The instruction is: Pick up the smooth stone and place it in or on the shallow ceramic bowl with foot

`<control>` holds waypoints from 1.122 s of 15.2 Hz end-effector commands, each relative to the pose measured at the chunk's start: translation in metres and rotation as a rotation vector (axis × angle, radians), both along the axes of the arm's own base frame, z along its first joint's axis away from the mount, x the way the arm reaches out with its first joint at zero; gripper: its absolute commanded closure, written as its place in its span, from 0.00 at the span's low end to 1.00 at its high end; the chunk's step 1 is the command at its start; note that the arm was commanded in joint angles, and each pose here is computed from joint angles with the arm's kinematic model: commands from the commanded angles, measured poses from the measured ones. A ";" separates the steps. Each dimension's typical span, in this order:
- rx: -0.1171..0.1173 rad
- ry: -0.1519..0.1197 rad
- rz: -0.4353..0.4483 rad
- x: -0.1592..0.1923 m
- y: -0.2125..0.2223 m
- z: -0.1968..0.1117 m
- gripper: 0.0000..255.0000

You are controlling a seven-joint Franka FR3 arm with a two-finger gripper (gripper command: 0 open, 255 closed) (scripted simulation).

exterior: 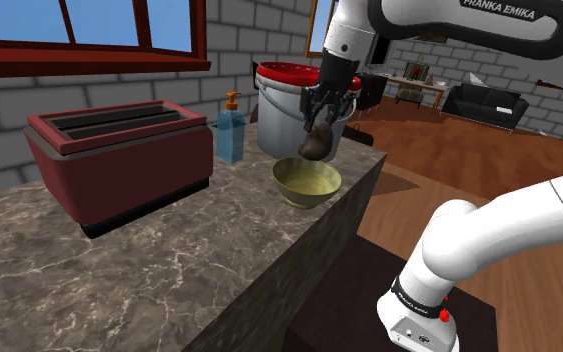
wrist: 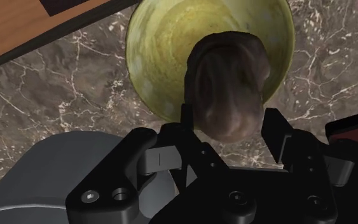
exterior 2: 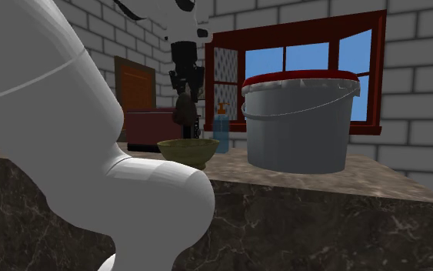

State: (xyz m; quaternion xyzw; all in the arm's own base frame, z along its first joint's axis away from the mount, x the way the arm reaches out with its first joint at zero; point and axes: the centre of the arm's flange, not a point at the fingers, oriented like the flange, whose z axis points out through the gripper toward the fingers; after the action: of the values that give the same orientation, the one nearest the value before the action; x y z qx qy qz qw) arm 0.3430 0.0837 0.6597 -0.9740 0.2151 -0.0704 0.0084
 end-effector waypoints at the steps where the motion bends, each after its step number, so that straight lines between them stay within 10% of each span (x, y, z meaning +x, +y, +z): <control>1: 0.000 -0.001 0.000 0.000 0.001 -0.011 1.00; 17: 0.000 -0.001 0.000 0.000 0.001 -0.059 1.00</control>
State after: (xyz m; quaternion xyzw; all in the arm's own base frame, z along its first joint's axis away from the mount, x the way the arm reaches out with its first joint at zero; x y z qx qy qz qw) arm 0.3434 0.0843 0.6005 -0.9740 0.2152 -0.0706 0.0084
